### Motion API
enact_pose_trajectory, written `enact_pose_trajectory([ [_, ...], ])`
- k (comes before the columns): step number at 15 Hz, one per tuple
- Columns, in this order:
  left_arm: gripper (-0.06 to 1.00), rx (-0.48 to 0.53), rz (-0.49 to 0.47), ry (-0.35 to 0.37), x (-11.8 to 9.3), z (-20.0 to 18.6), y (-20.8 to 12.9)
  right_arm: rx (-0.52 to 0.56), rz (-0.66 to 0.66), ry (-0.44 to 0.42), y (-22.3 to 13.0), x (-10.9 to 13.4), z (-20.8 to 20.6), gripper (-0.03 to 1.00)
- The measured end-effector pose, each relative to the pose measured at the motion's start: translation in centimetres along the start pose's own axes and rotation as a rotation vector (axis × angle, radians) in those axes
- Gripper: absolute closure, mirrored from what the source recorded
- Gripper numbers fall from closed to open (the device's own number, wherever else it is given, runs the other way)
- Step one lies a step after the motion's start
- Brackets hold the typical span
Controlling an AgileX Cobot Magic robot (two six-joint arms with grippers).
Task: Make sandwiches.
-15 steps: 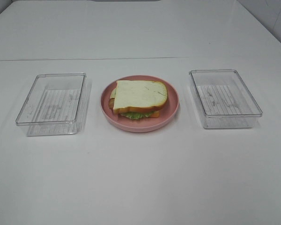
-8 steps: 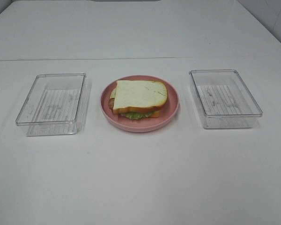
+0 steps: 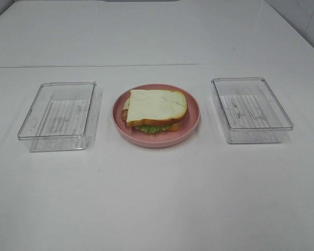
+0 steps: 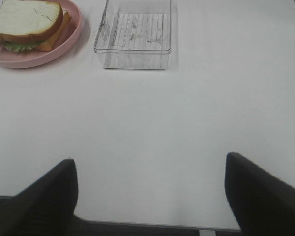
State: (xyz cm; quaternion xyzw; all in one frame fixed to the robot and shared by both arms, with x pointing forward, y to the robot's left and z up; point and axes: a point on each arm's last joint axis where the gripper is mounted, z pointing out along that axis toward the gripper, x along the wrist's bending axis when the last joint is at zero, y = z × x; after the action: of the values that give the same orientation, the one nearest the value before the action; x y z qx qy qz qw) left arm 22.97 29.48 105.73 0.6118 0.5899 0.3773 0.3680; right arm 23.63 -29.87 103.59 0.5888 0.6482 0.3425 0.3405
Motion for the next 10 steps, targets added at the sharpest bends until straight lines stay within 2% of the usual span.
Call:
enact_pose_trajectory([
  [10,0.16,0.0,0.0,0.0,0.0,0.0,0.0,0.0,0.0,0.0,0.0,0.0,0.0,0.17],
])
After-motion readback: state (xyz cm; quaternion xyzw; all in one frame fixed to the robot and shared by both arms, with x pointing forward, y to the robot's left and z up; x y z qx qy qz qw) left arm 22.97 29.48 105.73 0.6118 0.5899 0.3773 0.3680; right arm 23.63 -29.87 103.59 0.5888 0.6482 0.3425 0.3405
